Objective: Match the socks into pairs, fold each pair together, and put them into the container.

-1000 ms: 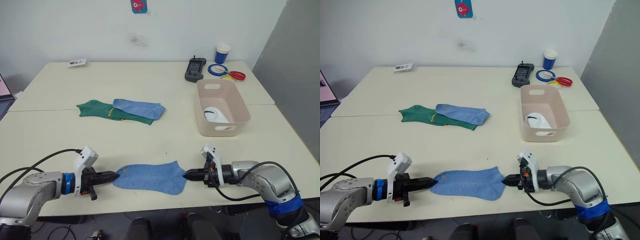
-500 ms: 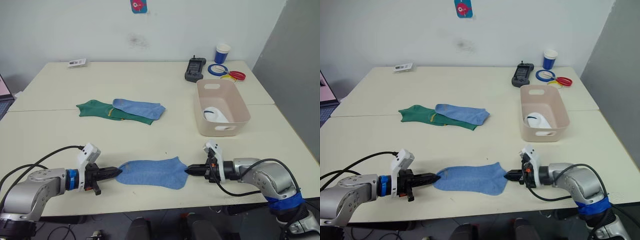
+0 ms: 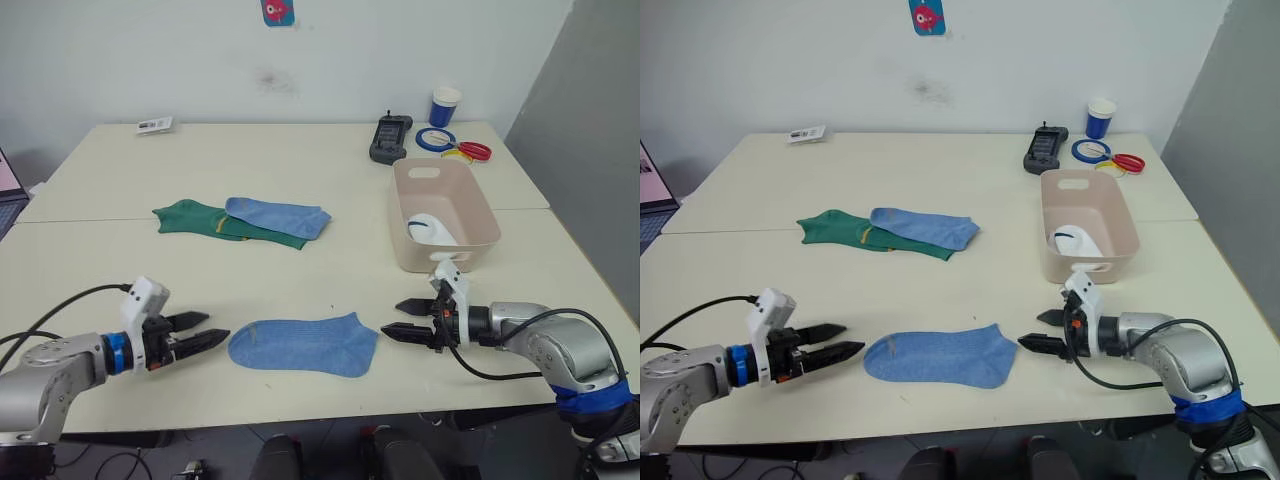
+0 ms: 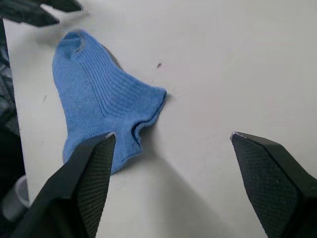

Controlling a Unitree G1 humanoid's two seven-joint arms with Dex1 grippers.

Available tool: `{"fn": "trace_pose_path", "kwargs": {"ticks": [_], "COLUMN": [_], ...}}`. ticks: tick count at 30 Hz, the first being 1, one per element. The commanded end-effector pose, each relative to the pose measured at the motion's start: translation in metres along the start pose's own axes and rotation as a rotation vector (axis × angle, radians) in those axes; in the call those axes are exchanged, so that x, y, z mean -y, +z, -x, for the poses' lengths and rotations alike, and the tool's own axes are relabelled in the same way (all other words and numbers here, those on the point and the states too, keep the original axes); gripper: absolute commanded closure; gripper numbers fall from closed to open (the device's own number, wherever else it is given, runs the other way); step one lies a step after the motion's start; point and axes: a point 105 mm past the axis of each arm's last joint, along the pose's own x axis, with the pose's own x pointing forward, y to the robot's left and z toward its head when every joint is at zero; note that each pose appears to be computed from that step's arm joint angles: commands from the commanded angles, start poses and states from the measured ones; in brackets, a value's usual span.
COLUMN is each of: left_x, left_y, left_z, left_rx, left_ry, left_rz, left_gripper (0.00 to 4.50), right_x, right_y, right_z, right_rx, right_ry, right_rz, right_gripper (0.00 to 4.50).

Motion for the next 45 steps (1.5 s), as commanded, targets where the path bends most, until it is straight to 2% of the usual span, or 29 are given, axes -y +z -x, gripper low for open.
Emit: {"fn": "trace_pose_path", "kwargs": {"ticks": [1, 5, 9, 10, 11, 14, 19, 22, 25, 29, 31, 33, 36, 37, 40, 45], "left_x": [0.032, 0.058, 0.066, 0.066, 0.065, 0.052, 0.024, 0.017, 0.02, 0.016, 0.018, 0.025, 0.029, 0.026, 0.017, 0.014], "left_y": [0.024, 0.019, 0.005, 0.002, -0.004, -0.021, -0.039, -0.039, -0.035, -0.037, -0.034, -0.021, 0.0, 0.006, 0.016, 0.048], "left_z": [-0.007, -0.022, -0.042, -0.047, -0.053, -0.062, -0.051, -0.047, -0.046, -0.04, -0.037, -0.035, -0.029, -0.026, -0.017, -0.012], "left_rx": [0.06, 0.016, -0.019, -0.027, -0.042, -0.088, -0.155, -0.129, -0.099, -0.103, -0.093, -0.028, 0.064, 0.094, 0.166, 0.341], "left_ry": [-0.108, -0.2, -0.235, -0.235, -0.231, -0.163, -0.065, -0.041, -0.059, -0.045, -0.052, -0.087, -0.087, -0.068, 0.014, 0.108], "left_rz": [-0.144, -0.29, -0.342, -0.351, -0.359, -0.331, -0.252, -0.146, -0.063, -0.026, -0.014, 0.007, 0.034, 0.045, 0.024, -0.016], "left_gripper": [1.21, 2.48, 3.86, 4.17, 4.47, 4.47, 4.47, 4.47, 4.47, 4.47, 4.47, 4.47, 4.47, 4.5, 3.88, 2.33], "right_x": [-0.028, -0.037, -0.042, -0.041, -0.04, -0.033, -0.02, -0.016, -0.014, -0.011, -0.012, -0.016, -0.015, -0.012, -0.005, 0.005], "right_y": [0.023, 0.021, 0.011, 0.009, 0.005, -0.006, -0.026, -0.033, -0.036, -0.039, -0.03, -0.004, 0.018, 0.024, 0.032, 0.042], "right_z": [-0.014, -0.035, -0.056, -0.06, -0.065, -0.072, -0.061, -0.053, -0.047, -0.04, -0.037, -0.033, -0.024, -0.02, -0.012, -0.028], "right_rx": [0.057, 0.047, 0.03, 0.022, 0.012, -0.026, -0.087, -0.107, -0.115, -0.125, -0.085, 0.02, 0.087, 0.102, 0.132, 0.155], "right_ry": [0.108, 0.166, 0.235, 0.243, 0.252, 0.25, 0.22, 0.208, 0.201, 0.188, 0.185, 0.174, 0.121, 0.087, -0.018, -0.183], "right_rz": [0.253, 0.364, 0.356, 0.361, 0.356, 0.35, 0.333, 0.324, 0.32, 0.32, 0.308, 0.274, 0.253, 0.253, 0.255, 0.324], "right_gripper": [1.31, 2.69, 4.25, 4.5, 4.5, 4.5, 4.5, 4.5, 4.5, 4.5, 4.5, 4.5, 4.5, 4.32, 3.58, 1.78]}}
